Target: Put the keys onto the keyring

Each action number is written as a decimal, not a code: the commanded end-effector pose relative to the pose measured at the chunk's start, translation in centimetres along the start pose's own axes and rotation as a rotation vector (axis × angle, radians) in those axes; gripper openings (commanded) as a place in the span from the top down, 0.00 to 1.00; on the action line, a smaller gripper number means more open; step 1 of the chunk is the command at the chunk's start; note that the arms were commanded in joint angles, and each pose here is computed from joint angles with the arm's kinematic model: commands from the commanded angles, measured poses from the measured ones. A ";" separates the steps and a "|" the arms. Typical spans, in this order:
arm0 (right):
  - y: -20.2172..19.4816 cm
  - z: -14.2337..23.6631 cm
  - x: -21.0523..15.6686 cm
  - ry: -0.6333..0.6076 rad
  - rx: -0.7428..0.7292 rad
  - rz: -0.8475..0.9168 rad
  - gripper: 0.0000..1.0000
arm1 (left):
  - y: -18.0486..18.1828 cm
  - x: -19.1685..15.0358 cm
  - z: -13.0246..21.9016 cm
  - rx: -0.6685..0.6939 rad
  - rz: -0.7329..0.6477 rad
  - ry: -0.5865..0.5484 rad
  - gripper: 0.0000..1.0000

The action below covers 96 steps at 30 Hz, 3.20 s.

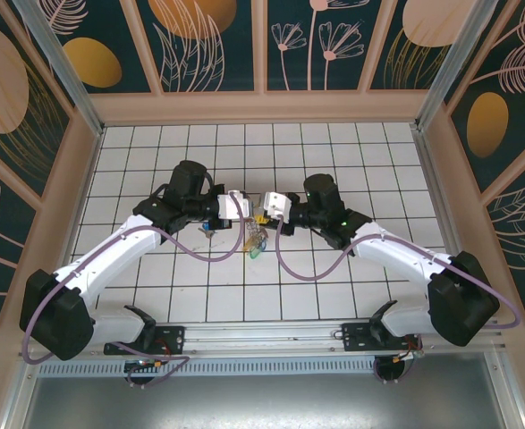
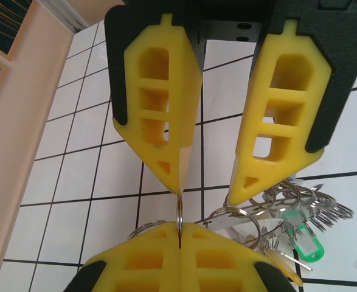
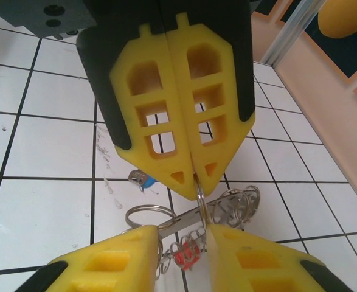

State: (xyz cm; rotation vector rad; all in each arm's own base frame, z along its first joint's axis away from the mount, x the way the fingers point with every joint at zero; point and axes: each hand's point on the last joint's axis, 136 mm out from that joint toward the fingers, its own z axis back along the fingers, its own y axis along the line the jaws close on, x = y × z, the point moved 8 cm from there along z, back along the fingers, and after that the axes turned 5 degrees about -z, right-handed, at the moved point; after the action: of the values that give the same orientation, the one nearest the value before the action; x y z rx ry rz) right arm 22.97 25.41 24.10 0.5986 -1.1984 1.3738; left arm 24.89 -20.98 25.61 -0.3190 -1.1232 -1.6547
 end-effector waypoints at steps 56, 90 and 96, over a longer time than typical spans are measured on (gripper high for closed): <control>-0.3 4.0 2.1 -0.373 0.055 -0.039 1.00 | -1.5 1.5 1.8 0.058 0.063 -0.167 0.71; 0.6 4.8 2.9 -0.423 0.094 -0.009 1.00 | -1.3 2.4 0.9 0.002 0.126 -0.323 0.77; 0.8 4.6 3.1 -0.428 0.101 -0.005 1.00 | -1.2 2.6 0.9 -0.002 0.117 -0.344 0.82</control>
State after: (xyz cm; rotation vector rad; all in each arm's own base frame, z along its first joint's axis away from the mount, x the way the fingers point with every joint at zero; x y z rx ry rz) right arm 21.19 22.66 26.24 0.9581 -1.3760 1.2972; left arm 22.50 -21.71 27.18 -0.6400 -1.3085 -1.5244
